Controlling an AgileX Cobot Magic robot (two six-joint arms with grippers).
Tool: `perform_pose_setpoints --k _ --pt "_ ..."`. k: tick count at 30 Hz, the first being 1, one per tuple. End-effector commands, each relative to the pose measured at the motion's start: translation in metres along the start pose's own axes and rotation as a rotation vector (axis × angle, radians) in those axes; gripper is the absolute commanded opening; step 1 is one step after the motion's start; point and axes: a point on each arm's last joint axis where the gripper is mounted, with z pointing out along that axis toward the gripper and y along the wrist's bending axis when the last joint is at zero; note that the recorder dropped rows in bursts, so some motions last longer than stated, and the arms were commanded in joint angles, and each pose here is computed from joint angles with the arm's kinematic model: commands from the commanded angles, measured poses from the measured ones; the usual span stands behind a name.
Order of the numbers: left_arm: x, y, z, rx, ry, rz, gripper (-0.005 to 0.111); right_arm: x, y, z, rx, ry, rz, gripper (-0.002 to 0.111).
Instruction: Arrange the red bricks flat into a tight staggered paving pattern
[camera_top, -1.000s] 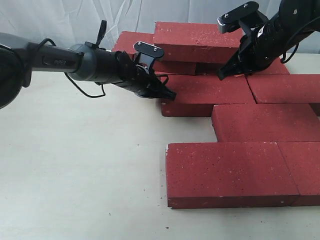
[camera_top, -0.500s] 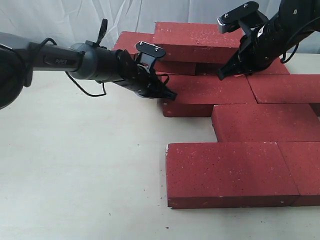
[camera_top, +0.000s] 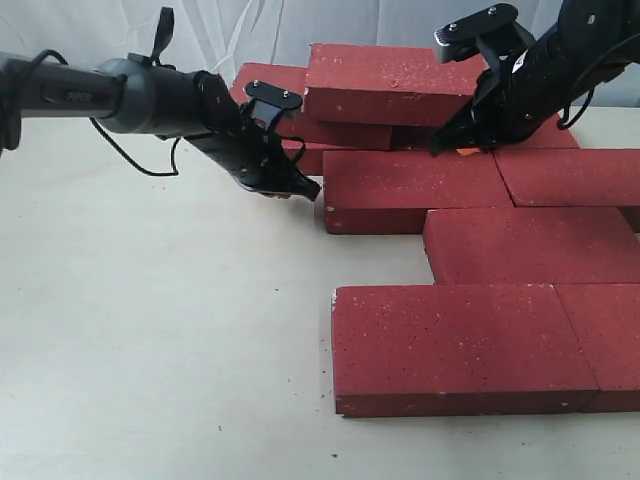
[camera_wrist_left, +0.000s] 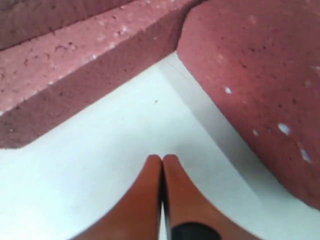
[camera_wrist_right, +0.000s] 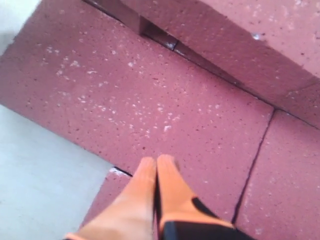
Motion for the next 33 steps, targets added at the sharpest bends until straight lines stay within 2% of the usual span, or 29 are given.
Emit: perform_pose_setpoints --k 1,3,5,6,8,9,10,11,12,13,17,21,33 --pt "-0.009 -0.005 -0.042 -0.001 0.074 0.119 0.000 -0.005 0.007 -0.004 -0.091 -0.058 -0.002 -0.001" --pt "-0.018 -0.007 -0.062 -0.013 0.045 0.144 0.000 -0.009 0.009 -0.005 -0.113 -0.106 -0.051 -0.001" --pt "-0.038 -0.010 -0.100 -0.050 -0.087 0.162 0.000 -0.028 0.004 -0.011 -0.075 -0.254 -0.032 -0.001" --pt "-0.052 -0.012 -0.121 -0.083 -0.199 0.164 0.000 -0.043 -0.001 -0.020 -0.038 -0.340 -0.011 -0.001" --pt "-0.064 -0.008 -0.134 -0.129 -0.332 0.130 0.000 -0.062 -0.015 -0.038 0.011 -0.423 -0.011 -0.001" --pt "-0.067 -0.004 -0.136 -0.138 -0.355 0.105 0.000 -0.066 -0.021 -0.043 0.022 -0.442 0.006 -0.001" --pt "-0.071 0.005 -0.136 -0.151 -0.374 0.067 0.000 -0.072 -0.039 -0.053 0.043 -0.465 0.069 -0.001" --pt "-0.071 0.009 -0.132 -0.151 -0.364 0.054 0.000 -0.073 -0.047 -0.055 0.044 -0.454 0.104 -0.001" --pt "-0.072 0.020 -0.126 -0.157 -0.336 0.044 0.000 -0.072 -0.067 -0.054 0.045 -0.395 0.161 -0.001" --pt "-0.074 0.027 -0.124 -0.166 -0.315 0.051 0.000 -0.070 -0.078 -0.051 0.058 -0.331 0.159 -0.001" --pt "-0.085 0.040 -0.114 -0.155 -0.209 0.042 0.000 -0.067 -0.104 -0.025 0.178 -0.103 0.193 -0.001" --pt "-0.095 0.044 -0.101 -0.134 -0.181 0.040 0.000 -0.062 -0.112 0.006 0.188 -0.004 0.178 -0.001" --pt "-0.102 0.049 -0.066 -0.084 -0.165 0.049 0.000 -0.054 -0.118 0.048 0.199 0.008 0.163 -0.001"
